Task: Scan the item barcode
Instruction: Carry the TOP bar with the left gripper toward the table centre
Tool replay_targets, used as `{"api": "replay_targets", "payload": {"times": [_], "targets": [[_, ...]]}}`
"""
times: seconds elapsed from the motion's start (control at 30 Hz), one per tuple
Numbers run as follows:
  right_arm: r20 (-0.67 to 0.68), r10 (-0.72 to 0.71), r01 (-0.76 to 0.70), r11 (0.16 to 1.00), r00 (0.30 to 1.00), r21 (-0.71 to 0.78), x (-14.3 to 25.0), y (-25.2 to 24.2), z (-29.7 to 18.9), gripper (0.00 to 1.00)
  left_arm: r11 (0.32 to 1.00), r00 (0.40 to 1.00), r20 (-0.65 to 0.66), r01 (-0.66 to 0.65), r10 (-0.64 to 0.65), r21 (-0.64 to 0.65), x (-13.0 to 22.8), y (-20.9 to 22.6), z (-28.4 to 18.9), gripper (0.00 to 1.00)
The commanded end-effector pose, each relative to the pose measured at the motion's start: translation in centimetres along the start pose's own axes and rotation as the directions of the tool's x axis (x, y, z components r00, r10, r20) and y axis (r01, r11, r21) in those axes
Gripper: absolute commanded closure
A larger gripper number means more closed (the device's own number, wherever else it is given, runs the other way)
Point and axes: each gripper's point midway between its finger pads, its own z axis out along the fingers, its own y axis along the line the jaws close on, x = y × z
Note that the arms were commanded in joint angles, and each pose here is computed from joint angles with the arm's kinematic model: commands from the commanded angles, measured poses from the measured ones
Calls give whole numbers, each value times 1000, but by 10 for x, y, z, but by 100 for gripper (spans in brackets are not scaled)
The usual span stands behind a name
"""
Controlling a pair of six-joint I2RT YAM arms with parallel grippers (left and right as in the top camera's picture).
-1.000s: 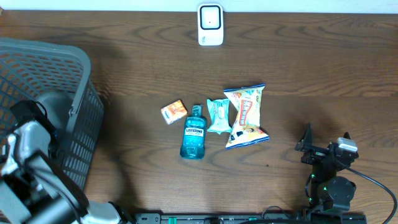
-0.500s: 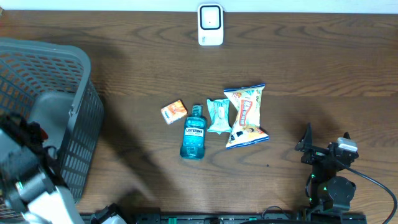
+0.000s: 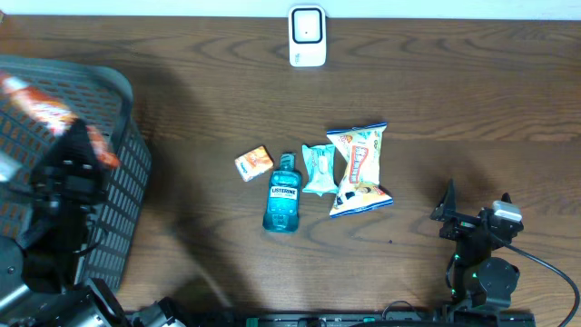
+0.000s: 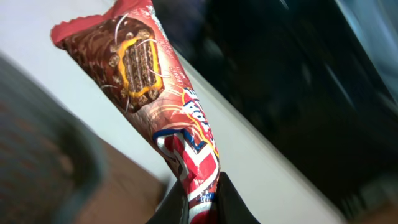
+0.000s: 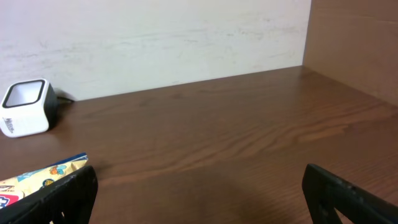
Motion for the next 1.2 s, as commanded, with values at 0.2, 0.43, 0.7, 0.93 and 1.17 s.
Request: {"api": "replay_targets", "payload": {"times": [0.2, 0.43, 0.7, 0.93, 1.17], "targets": [[2, 15, -15, 1000, 1000, 19, 0, -4, 0, 1, 854, 895, -269, -194, 356, 483, 82, -79, -15, 92], [2, 15, -15, 1000, 1000, 19, 0, -4, 0, 1, 769, 804, -390, -126, 449, 627, 135, -92, -17, 93], [2, 15, -15, 1000, 1000, 19, 0, -4, 0, 1, 800, 662, -592, -19, 459, 599, 207, -77, 13, 93], [2, 15, -15, 1000, 1000, 19, 0, -4, 0, 1, 872, 505, -737, -67, 449, 485, 285, -47, 45, 93], [2, 15, -15, 1000, 1000, 19, 0, -4, 0, 1, 961, 437, -858, -174, 271, 215, 342, -3, 69, 93]]}}
